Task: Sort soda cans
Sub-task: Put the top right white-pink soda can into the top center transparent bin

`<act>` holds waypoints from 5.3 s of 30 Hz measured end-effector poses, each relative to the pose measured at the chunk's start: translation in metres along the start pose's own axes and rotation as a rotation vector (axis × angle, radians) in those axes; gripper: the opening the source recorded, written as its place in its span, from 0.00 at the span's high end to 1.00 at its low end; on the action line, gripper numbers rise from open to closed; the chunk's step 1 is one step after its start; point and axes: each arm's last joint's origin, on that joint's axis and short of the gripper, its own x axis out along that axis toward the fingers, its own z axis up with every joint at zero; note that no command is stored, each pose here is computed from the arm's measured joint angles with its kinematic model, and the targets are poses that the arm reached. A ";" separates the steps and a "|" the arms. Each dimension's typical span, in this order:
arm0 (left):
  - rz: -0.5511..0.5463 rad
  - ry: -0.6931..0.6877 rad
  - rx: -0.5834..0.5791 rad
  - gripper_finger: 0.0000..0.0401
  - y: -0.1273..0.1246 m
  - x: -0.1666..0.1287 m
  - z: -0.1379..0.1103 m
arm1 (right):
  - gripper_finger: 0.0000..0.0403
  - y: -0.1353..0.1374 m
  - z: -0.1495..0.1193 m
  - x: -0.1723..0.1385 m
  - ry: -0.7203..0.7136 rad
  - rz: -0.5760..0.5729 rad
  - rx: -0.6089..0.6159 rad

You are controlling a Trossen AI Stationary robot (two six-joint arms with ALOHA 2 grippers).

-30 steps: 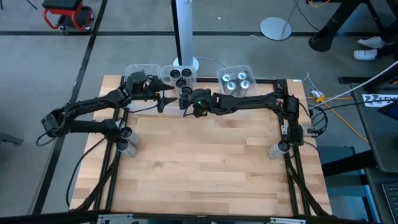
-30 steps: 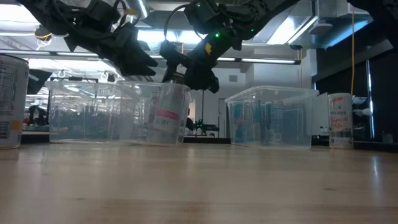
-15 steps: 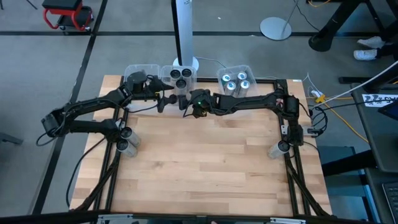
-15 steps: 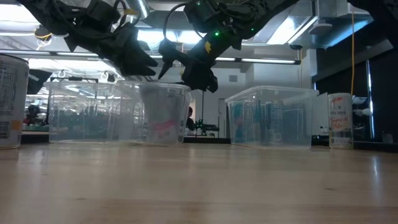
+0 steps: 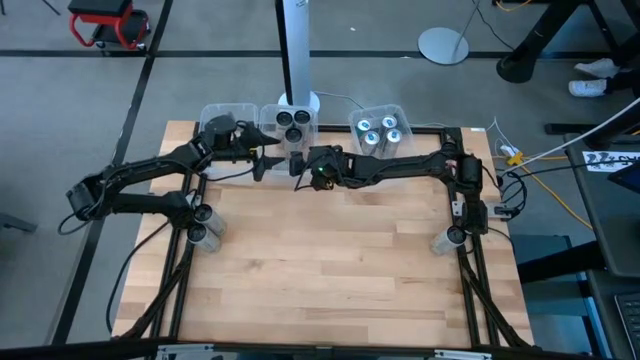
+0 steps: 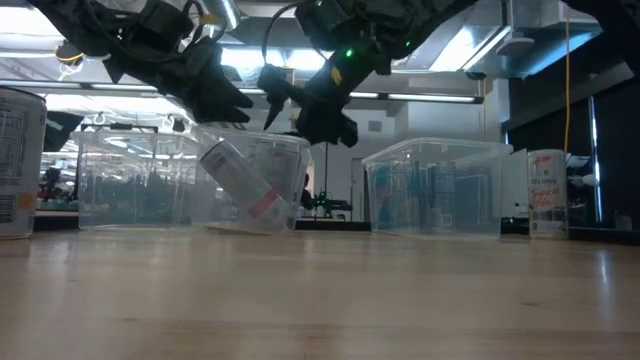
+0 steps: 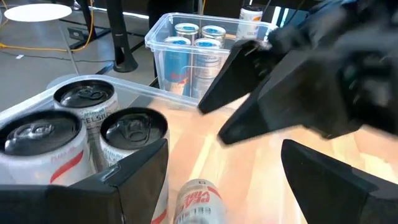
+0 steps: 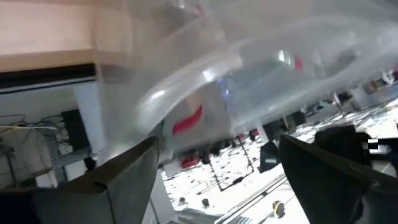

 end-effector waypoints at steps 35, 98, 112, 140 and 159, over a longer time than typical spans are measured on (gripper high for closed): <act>0.357 0.448 -0.100 0.25 0.007 0.007 0.077 | 0.24 0.078 -0.101 -0.129 -0.217 0.034 0.685; 0.199 0.830 -0.522 0.25 -0.015 0.038 0.043 | 0.24 0.076 0.006 -0.036 -0.198 -0.267 0.836; 0.188 0.816 -0.517 0.25 -0.015 0.040 0.044 | 0.24 0.073 0.002 -0.037 -0.181 -0.310 0.846; 0.110 0.625 -0.436 0.25 -0.011 0.061 0.055 | 0.24 0.073 0.020 -0.007 -0.181 -0.294 0.820; 0.054 0.429 -0.269 0.25 -0.011 0.077 0.069 | 0.24 0.073 0.020 -0.007 -0.172 -0.288 0.821</act>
